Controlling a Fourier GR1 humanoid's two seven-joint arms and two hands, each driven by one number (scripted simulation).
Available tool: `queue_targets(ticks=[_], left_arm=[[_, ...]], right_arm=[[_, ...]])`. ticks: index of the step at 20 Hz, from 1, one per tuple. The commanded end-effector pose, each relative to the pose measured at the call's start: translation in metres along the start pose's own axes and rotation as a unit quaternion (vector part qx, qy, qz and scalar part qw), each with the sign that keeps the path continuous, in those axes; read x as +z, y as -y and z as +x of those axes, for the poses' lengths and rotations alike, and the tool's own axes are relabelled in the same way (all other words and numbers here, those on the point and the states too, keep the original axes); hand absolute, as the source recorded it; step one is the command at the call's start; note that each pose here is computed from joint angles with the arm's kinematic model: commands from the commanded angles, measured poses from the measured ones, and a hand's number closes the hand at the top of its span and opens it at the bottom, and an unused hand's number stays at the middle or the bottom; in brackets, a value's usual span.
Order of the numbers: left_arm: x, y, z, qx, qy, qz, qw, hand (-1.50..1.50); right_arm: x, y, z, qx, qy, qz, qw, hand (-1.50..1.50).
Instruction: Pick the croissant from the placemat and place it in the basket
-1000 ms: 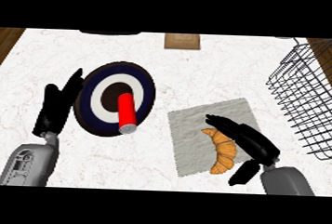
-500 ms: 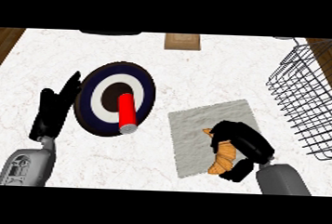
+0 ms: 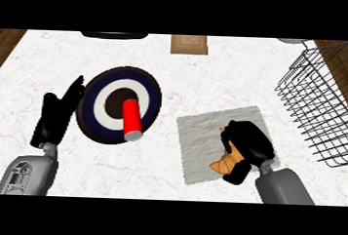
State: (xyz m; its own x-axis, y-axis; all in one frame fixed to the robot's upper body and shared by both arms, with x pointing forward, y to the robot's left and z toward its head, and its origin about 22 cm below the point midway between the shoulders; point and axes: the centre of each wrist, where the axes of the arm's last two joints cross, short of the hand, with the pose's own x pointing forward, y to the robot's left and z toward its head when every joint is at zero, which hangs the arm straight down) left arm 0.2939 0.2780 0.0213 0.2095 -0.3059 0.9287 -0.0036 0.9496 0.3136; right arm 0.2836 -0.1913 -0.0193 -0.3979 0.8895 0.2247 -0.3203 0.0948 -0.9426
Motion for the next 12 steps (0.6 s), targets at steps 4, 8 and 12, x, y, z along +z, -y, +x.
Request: queue_targets(ticks=[4,8,12], left_arm=[[0.002,0.002,-0.006,0.004,-0.001,0.005,1.0000,0.00],[0.003,0.006,0.000,0.002,-0.007,0.002,1.0000,0.00],[0.004,0.000,0.016,0.006,0.001,0.007,1.0000,0.00]], right_arm=[[-0.013,0.030,0.073,0.098,-0.097,-0.030,0.990,1.50],[0.009,0.034,0.071,-0.057,-0.079,-0.063,0.993,1.50],[0.032,0.080,0.080,-0.130,-0.062,-0.129,0.981,1.50]])
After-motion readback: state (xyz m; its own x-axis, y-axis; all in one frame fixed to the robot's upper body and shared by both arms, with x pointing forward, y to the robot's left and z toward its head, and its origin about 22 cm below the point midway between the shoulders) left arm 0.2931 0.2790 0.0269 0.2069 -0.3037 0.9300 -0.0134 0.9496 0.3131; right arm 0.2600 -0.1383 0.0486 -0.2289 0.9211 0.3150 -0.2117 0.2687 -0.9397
